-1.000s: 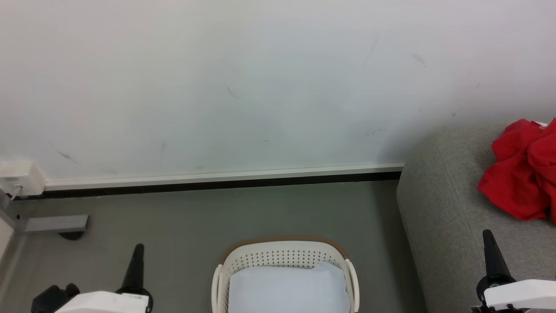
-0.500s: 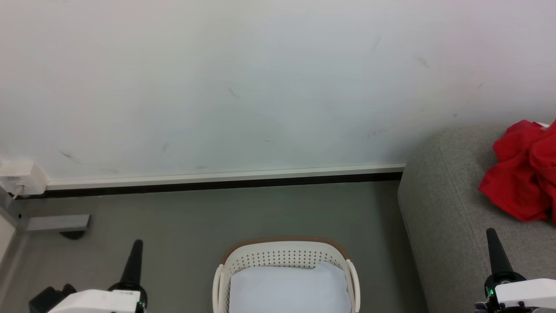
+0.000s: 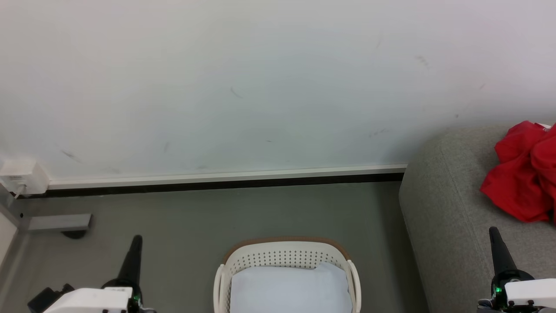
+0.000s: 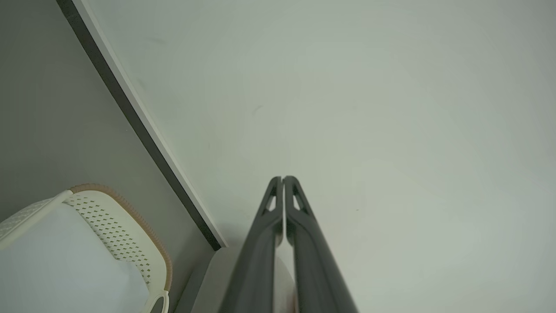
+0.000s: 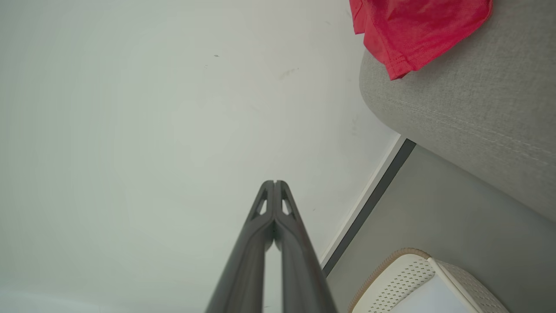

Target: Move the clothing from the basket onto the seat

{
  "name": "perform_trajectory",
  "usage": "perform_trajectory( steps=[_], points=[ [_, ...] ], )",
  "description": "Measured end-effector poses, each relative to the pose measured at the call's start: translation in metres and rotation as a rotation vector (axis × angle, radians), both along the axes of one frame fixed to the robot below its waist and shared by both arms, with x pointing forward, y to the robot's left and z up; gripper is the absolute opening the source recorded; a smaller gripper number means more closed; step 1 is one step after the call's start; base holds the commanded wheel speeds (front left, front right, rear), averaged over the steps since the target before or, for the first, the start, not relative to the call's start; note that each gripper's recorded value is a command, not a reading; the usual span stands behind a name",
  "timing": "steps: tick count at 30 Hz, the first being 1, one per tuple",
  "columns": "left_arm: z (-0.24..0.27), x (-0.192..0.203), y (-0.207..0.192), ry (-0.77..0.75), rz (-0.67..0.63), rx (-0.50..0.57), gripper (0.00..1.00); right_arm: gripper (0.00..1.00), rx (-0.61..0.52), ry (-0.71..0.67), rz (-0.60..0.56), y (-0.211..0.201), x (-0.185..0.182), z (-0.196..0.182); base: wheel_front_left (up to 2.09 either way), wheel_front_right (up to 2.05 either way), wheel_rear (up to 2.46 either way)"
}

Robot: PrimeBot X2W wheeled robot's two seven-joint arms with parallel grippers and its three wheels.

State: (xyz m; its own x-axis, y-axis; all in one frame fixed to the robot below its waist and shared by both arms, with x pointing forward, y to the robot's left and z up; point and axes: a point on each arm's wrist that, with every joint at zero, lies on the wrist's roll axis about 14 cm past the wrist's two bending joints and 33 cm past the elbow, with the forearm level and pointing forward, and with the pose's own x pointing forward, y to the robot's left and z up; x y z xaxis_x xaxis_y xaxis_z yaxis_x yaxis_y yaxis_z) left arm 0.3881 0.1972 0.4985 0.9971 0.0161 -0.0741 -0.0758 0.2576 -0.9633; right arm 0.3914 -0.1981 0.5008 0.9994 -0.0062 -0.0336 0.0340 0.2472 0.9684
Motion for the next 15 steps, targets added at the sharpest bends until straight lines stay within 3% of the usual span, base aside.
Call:
perform_trajectory(
  steps=[15],
  points=[
    [0.0071,0.0006,0.0003,-0.027,-0.003,-0.123,0.00,0.00,0.116,-0.020,-0.002,-0.0013,0.0011,0.0053,0.00,0.00,0.00]
  ],
)
